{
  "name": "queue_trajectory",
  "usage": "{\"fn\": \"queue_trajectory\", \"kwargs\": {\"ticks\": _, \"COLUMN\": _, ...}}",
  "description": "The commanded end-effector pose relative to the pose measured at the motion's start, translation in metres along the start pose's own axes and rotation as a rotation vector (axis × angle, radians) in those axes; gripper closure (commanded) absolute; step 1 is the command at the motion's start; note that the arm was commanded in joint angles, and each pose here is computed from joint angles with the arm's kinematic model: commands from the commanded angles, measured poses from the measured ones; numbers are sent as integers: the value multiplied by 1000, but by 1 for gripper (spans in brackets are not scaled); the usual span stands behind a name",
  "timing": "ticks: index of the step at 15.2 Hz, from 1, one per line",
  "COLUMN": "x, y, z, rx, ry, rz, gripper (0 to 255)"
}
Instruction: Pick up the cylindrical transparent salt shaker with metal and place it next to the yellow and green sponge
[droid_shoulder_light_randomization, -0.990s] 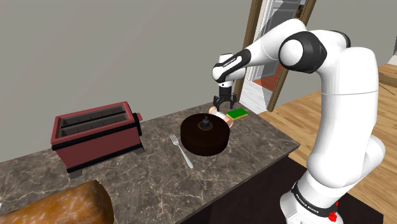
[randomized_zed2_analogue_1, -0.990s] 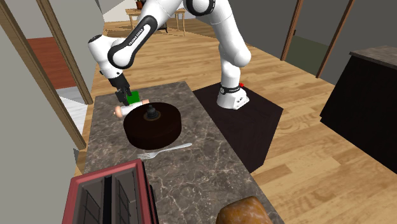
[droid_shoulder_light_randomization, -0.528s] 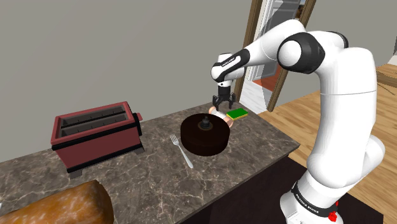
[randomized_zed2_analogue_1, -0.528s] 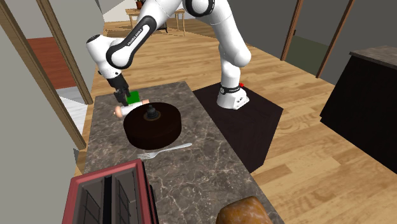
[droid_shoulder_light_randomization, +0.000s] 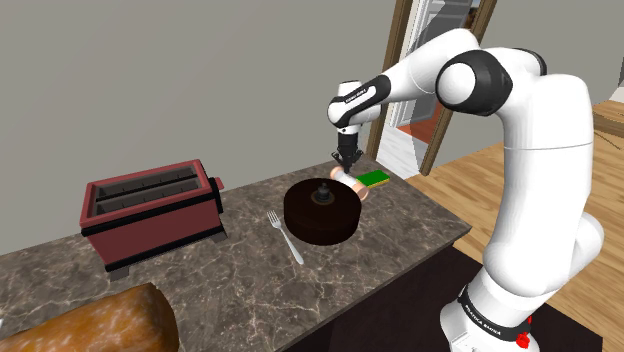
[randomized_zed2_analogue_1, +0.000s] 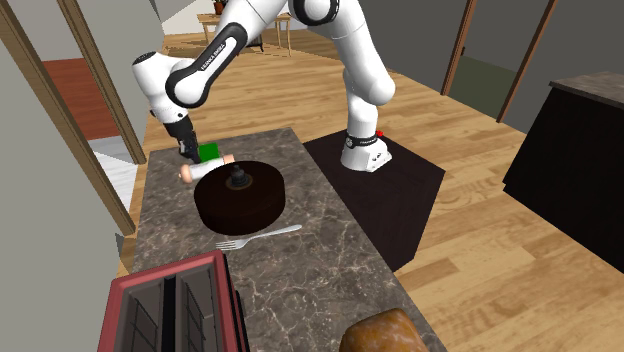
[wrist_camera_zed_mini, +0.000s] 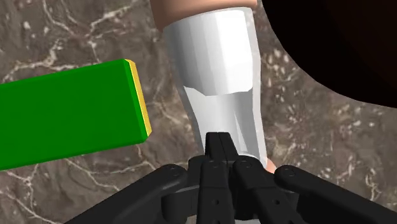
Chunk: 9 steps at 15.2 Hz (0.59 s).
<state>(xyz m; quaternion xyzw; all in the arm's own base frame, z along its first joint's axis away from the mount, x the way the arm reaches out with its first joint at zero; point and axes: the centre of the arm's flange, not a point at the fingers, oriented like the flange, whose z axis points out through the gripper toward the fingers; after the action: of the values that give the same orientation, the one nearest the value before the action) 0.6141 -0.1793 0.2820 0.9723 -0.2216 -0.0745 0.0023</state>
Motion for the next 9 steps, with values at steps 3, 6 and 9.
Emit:
{"fn": "queue_trajectory", "kwargs": {"ticks": 3, "x": -9, "y": 0, "z": 5, "rx": 10, "ry": -18, "rz": -53, "gripper": 0}}
{"fn": "queue_trajectory", "kwargs": {"ticks": 6, "x": -21, "y": 1, "z": 15, "rx": 22, "ry": -39, "rz": -116, "gripper": 0}}
{"fn": "queue_trajectory", "kwargs": {"ticks": 9, "x": -22, "y": 1, "z": 31, "rx": 22, "ry": -39, "rz": -116, "gripper": 0}}
